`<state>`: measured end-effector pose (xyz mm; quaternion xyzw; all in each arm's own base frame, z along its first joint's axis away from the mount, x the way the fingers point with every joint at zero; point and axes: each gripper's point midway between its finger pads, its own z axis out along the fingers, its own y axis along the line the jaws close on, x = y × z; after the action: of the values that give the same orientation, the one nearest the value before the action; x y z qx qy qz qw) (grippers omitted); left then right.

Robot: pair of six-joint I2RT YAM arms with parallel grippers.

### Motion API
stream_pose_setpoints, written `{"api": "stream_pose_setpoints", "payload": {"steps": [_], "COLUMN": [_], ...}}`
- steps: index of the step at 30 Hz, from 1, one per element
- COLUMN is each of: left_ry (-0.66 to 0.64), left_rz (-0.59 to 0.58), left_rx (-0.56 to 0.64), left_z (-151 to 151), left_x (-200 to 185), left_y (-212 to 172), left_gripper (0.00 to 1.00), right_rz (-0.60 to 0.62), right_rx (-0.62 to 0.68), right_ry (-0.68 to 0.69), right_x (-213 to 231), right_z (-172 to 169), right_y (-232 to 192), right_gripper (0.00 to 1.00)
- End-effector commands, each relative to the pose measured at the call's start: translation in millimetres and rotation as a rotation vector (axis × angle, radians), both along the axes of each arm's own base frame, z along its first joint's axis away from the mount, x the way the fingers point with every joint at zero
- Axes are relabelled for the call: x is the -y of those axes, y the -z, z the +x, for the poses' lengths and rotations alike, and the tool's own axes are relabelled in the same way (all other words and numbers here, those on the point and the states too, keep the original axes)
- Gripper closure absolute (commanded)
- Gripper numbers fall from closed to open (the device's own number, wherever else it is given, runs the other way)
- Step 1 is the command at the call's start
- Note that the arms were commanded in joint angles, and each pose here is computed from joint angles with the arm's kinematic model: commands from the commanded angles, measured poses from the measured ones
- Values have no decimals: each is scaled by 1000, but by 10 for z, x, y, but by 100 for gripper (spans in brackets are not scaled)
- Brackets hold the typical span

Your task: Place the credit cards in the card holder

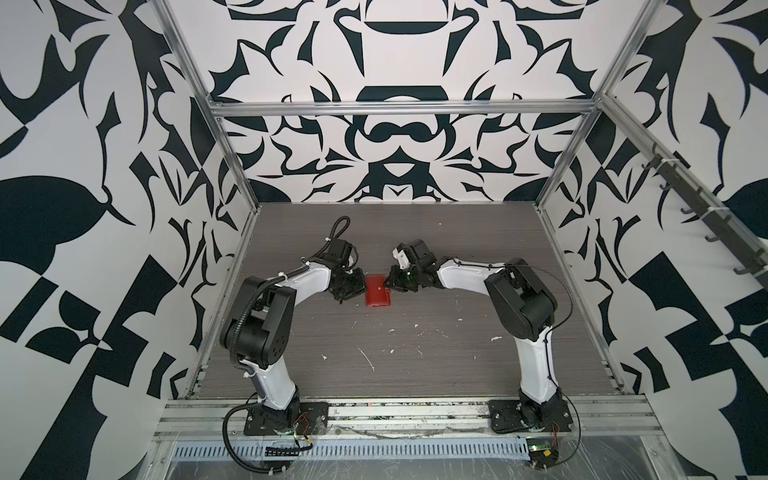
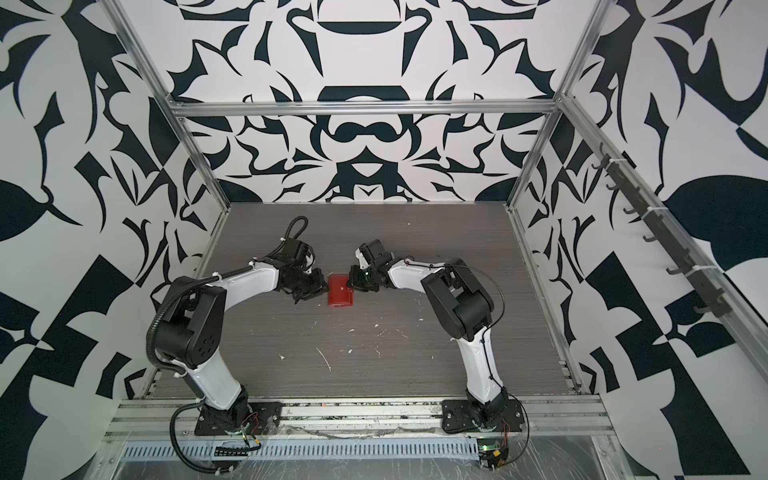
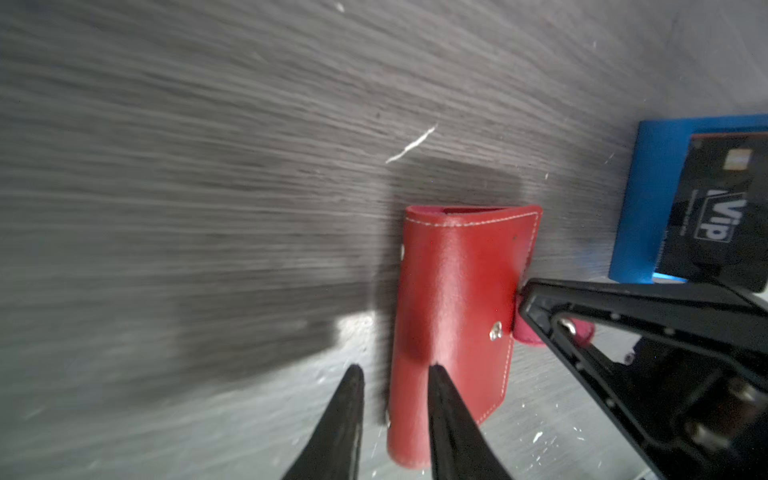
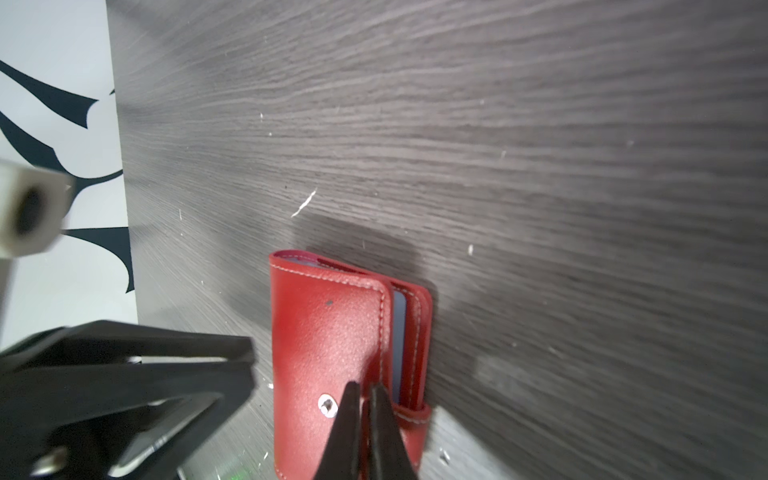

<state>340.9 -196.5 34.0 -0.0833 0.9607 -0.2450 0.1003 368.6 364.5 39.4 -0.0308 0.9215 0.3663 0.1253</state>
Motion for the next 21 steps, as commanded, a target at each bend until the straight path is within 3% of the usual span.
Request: {"api": "stream_pose_setpoints", "payload": {"steps": [1, 6, 21], "left_ry": [16, 28, 55], "left_rz": [-38, -35, 1], "left_rx": [-15, -35, -41], "left_z": [9, 9, -5], "left_x": [91, 103, 68], "left_y": [50, 118, 123], "left_gripper": [71, 75, 75], "right_rz": [-6, 3, 117], "right_rx": [-15, -14, -5], "right_ry": [-25, -29, -30], "right_x": [-50, -64, -185], "right_z": [-47, -49, -50], "right_y": [24, 3, -138], "right_gripper": [80, 67, 52]}}
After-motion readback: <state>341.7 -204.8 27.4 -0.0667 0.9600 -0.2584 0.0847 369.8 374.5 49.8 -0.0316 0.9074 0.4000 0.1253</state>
